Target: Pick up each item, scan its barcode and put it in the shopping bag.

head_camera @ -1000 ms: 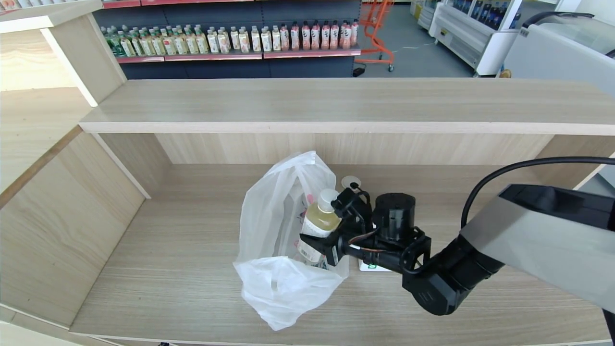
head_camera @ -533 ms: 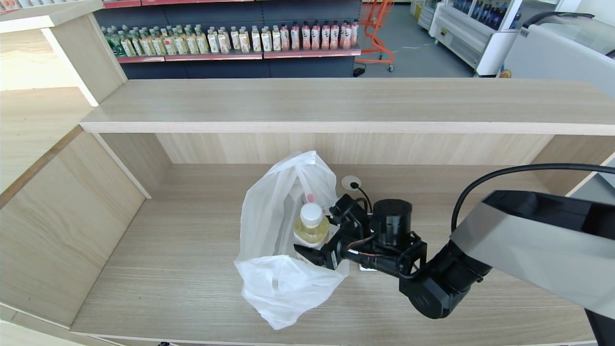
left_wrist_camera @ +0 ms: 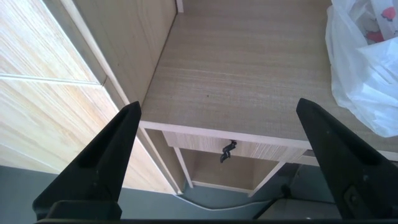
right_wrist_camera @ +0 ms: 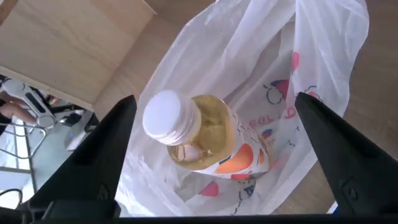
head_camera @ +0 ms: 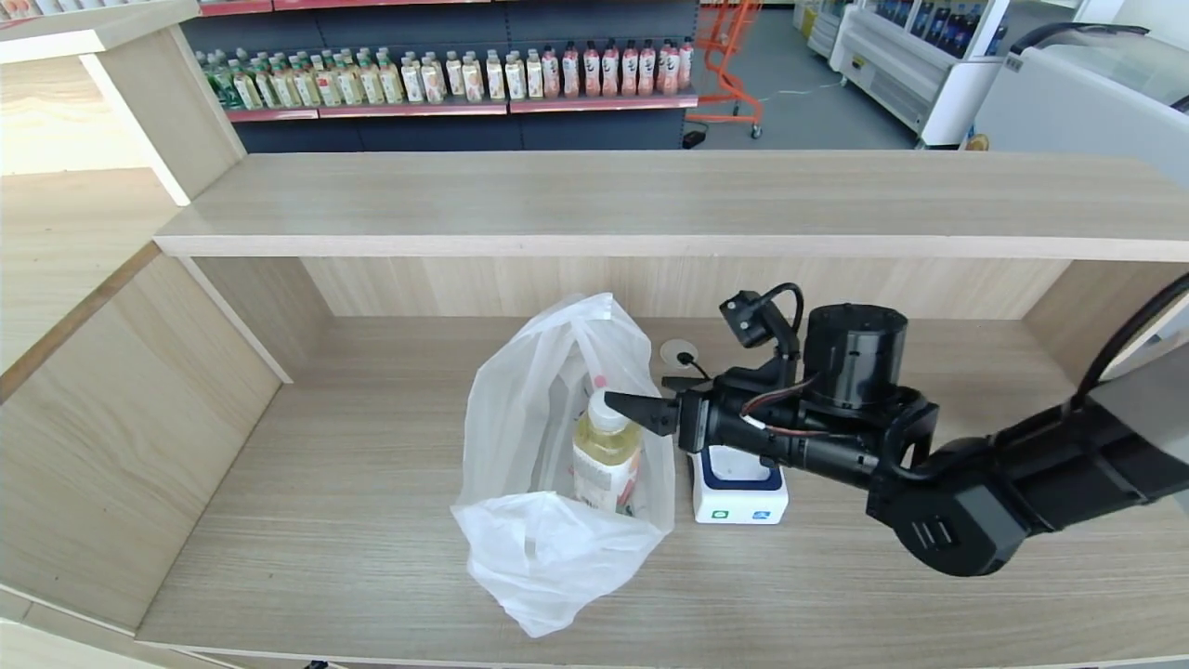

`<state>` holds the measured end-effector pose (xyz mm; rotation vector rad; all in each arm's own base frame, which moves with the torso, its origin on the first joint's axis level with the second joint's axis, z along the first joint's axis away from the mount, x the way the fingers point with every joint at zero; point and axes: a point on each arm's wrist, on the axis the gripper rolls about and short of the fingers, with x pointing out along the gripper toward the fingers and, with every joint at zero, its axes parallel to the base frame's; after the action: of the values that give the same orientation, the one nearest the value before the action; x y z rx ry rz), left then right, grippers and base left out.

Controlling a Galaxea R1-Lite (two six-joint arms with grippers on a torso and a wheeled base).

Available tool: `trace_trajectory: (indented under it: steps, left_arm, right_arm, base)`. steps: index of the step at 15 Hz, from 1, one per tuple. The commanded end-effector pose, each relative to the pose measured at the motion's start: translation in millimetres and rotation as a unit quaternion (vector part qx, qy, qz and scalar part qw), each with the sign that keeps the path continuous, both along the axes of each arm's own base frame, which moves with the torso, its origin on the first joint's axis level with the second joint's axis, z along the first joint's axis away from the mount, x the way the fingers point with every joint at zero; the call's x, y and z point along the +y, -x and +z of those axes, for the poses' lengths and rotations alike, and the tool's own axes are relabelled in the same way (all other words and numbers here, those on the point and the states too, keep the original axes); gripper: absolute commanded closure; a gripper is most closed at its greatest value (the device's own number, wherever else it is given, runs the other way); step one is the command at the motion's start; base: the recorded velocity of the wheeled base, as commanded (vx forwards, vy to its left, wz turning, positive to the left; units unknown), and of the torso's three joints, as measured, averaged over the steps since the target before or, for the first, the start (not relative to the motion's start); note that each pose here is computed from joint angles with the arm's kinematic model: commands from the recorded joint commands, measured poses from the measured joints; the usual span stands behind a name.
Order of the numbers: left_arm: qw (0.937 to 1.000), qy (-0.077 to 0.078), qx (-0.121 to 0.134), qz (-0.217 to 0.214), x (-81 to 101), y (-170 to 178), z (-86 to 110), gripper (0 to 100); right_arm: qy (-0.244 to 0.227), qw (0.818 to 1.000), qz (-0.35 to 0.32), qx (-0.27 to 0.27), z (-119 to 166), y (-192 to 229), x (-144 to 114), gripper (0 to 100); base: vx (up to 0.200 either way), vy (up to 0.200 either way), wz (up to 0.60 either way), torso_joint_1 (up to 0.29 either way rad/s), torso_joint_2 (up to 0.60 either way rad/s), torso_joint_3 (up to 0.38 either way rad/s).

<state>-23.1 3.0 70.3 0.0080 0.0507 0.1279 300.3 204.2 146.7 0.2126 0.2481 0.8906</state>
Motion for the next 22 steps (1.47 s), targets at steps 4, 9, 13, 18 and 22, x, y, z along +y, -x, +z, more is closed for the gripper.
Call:
trace_trajectory:
  steps: [4,9,13,18,22]
  left_arm:
    - [1.0000,0.000,0.000,0.000,0.0,0.0,0.0,0]
    - [1.0000,0.000,0.001,0.000,0.0,-0.1,0.0,0]
    - [1.0000,0.002,0.000,0.001,0.0,-0.1,0.2,0]
    - [1.0000,0.001,0.000,0.000,0.0,0.0,0.0,0]
    - [1.0000,0.002,0.000,0.000,0.0,0.0,0.0,0]
  right_arm:
    - [-0.065,0.997,-0.018,0.024,94.0,92.1,-82.6,0]
    - [-0.060,0.995,-0.074,0.033,89.3,88.5,-110.1,0]
    - [-0.055,0.994,-0.084,0.044,82.8,89.2,-114.2,0]
    - [-0.048,0.993,-0.092,0.050,77.0,88.1,-117.2,0]
    - [-0.043,0.992,-0.111,0.044,76.8,83.8,-124.7,0]
  base:
    - [0.000,0.000,0.00,0.000,0.00,0.000]
    - [0.000,0.000,0.00,0.000,0.00,0.000]
    - [-0.050,0.000,0.00,0.002,0.00,0.001]
    - [-0.160,0.000,0.00,0.005,0.00,0.002]
    - [0.000,-0.100,0.00,0.006,0.00,0.002]
